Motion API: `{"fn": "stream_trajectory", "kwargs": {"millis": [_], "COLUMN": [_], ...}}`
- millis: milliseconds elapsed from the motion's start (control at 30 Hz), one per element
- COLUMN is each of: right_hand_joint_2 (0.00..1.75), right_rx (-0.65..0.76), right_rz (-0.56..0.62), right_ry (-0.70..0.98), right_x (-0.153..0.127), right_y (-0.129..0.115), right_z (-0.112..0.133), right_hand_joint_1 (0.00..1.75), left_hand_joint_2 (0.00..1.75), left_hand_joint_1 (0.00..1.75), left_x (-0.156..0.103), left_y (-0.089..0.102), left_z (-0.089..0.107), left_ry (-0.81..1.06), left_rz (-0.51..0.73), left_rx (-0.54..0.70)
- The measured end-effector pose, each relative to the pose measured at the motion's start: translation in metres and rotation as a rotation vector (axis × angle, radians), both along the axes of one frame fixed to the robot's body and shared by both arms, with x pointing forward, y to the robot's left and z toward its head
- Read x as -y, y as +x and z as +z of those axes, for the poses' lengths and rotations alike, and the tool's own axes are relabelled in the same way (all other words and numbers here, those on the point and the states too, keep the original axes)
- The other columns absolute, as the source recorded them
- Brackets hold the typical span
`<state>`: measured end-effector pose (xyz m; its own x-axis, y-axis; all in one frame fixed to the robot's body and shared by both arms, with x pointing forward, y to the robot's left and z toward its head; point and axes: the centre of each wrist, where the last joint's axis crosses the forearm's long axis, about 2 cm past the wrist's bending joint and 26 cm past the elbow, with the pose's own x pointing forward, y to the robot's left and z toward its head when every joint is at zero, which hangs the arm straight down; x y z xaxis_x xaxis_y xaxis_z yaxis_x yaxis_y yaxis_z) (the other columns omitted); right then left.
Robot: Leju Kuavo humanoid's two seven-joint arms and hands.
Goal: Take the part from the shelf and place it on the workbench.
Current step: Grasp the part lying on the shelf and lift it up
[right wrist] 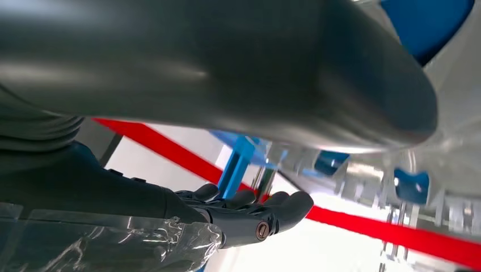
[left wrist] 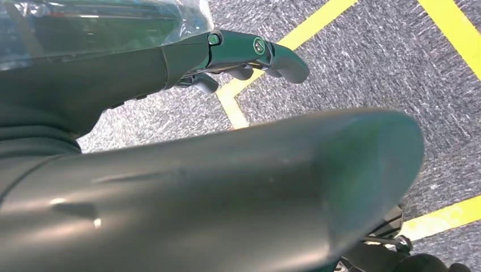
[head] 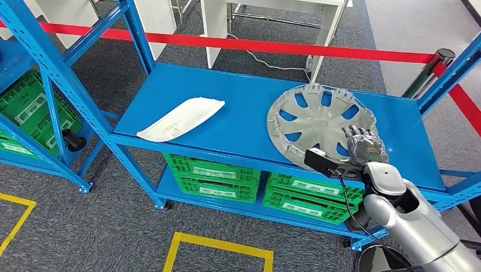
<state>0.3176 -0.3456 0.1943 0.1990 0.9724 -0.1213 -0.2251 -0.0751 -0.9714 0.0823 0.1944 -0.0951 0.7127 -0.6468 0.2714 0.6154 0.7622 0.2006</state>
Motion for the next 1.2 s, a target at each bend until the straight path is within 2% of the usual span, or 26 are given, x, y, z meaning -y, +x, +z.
{"fn": "stream_trajectory", "kwargs": {"millis": [733,1200], "right_hand_joint_2": [0.0,0.0], "right_rx": [-0.154,-0.187], "right_rz": [-0.04,-0.042], "right_ry": [0.156,0.199], "right_x": [0.002,-0.001], "right_y": [-0.003,-0.003], "right_z": [-0.03,-0.039], "right_hand_joint_1": [0.0,0.0], "left_hand_joint_2": [0.0,0.0], "left_hand_joint_1": [0.0,0.0], "left_x": [-0.005,-0.01], "left_y": [0.002,0.002], "left_z": [-0.001,-0.001], "left_ry": [0.021,0.022], "left_rz": [-0.003,-0.001], "left_rx": [-0.005,-0.01]}}
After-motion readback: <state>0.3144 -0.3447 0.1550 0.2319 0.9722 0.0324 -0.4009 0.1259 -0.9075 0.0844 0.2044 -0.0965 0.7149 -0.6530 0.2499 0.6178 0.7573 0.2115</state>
